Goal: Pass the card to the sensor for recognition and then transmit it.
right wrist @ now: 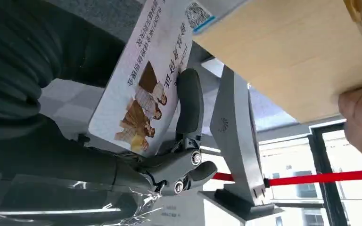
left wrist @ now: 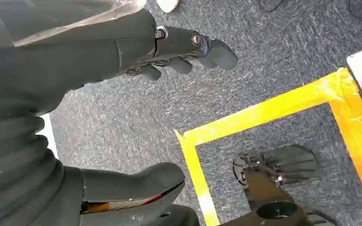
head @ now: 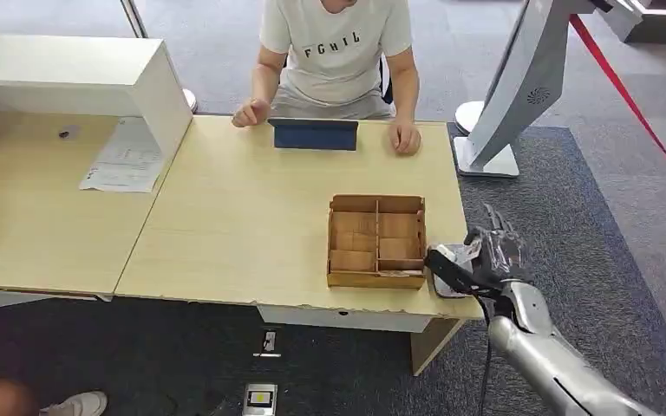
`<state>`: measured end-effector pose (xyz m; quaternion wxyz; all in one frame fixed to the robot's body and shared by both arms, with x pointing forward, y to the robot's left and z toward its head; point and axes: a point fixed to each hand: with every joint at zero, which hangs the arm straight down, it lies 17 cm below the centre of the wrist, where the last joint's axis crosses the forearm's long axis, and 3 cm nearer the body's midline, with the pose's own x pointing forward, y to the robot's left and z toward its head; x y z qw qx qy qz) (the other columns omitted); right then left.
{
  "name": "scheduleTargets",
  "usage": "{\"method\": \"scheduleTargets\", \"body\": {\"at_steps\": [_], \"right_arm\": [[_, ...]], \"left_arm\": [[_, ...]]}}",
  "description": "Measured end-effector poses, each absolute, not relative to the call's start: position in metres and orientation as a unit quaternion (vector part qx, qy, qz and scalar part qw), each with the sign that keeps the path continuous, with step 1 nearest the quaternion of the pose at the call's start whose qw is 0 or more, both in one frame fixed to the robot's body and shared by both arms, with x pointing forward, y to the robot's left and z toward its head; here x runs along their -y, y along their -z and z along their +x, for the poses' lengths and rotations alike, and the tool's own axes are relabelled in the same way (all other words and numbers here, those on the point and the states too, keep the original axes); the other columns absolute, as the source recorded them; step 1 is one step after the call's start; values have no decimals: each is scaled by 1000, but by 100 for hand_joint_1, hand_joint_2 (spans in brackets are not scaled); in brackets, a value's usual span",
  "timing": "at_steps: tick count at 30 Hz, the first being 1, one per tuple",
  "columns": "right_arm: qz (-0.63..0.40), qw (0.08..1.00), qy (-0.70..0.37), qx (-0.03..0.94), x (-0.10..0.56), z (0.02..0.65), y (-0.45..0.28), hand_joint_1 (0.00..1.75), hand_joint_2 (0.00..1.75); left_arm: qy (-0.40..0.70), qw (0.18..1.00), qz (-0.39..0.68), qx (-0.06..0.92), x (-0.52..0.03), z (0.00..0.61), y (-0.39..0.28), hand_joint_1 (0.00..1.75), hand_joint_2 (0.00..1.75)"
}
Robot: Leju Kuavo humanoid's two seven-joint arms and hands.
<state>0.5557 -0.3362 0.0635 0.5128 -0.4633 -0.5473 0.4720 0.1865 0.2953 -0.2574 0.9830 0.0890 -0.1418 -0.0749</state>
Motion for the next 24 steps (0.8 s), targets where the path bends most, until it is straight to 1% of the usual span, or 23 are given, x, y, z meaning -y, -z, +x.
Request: {"method": "scheduleTargets", "body": {"at_steps": [13,19,24], "right_arm": [[-501,434,-470,583,303,605,-162,175,175],[-496,404,-485,596,270,615,-188,175,175],[-486,387,-495,608,239,616,-199,175,175]], "left_arm": [[79,983,84,145,-293,192,256,0,175],[84,981,82,153,-292,195,255,0,175],[86,977,78,180,-289,206,251,0,175]]}}
